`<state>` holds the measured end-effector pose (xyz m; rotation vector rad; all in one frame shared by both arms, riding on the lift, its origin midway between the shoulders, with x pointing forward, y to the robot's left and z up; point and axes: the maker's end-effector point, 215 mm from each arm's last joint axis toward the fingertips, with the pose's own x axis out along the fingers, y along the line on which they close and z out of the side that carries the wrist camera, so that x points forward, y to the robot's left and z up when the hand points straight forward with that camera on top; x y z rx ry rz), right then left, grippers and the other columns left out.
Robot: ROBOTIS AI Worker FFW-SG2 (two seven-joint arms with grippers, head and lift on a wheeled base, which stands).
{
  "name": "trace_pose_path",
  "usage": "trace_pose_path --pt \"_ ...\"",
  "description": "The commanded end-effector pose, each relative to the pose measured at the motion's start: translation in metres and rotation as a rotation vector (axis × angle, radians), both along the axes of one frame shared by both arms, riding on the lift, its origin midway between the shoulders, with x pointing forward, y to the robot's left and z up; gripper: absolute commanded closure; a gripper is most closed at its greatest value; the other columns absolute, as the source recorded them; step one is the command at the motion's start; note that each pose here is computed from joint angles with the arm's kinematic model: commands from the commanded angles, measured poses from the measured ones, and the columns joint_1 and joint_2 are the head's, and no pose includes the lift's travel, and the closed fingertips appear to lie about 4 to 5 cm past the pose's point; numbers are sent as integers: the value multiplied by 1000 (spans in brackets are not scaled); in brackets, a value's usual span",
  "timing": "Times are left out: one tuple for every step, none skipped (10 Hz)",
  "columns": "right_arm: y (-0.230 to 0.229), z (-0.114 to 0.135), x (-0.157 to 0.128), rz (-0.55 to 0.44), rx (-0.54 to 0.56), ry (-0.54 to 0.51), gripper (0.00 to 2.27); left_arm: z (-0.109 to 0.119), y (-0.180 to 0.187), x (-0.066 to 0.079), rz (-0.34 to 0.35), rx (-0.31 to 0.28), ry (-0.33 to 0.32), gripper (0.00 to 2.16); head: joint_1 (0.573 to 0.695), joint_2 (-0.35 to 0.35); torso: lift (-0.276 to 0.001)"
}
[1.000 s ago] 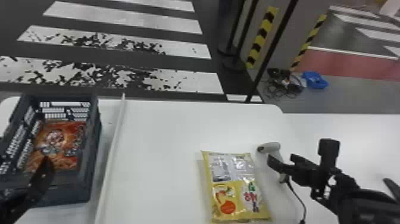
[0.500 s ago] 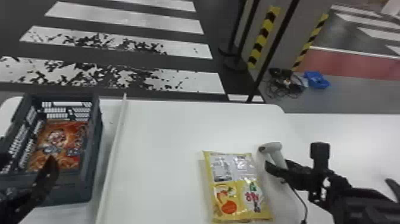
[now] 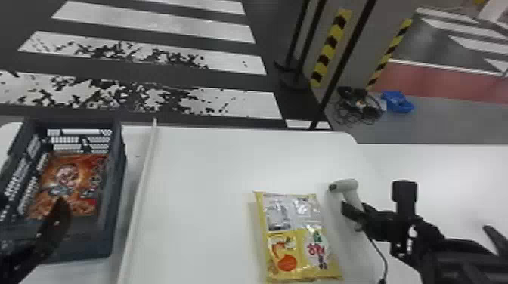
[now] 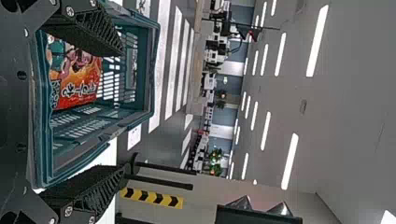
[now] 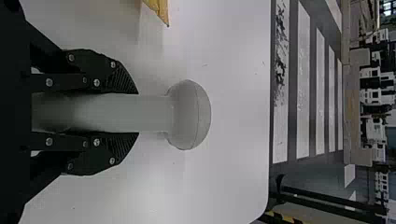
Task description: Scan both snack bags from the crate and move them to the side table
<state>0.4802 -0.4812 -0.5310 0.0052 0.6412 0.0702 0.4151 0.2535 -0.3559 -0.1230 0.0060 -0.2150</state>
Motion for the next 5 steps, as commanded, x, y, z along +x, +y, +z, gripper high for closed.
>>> trace_pose_path --pt "-2 12 -7 -29 -5 -10 2243 -1 0 0 0 -1 1 144 695 -275 -95" --pt "-2 22 -26 -68 26 18 2246 -1 -2 1 -3 -1 0 144 695 -281 -95" --pt "13 36 -50 -80 81 70 2246 1 -3 4 -6 1 -6 144 695 -289 -95" --pt "29 52 -68 -78 122 94 2246 3 -3 7 -9 1 -11 144 695 -288 -95" --pt "41 68 -78 -68 132 89 2246 7 -4 8 -11 2 -19 144 695 -284 -95"
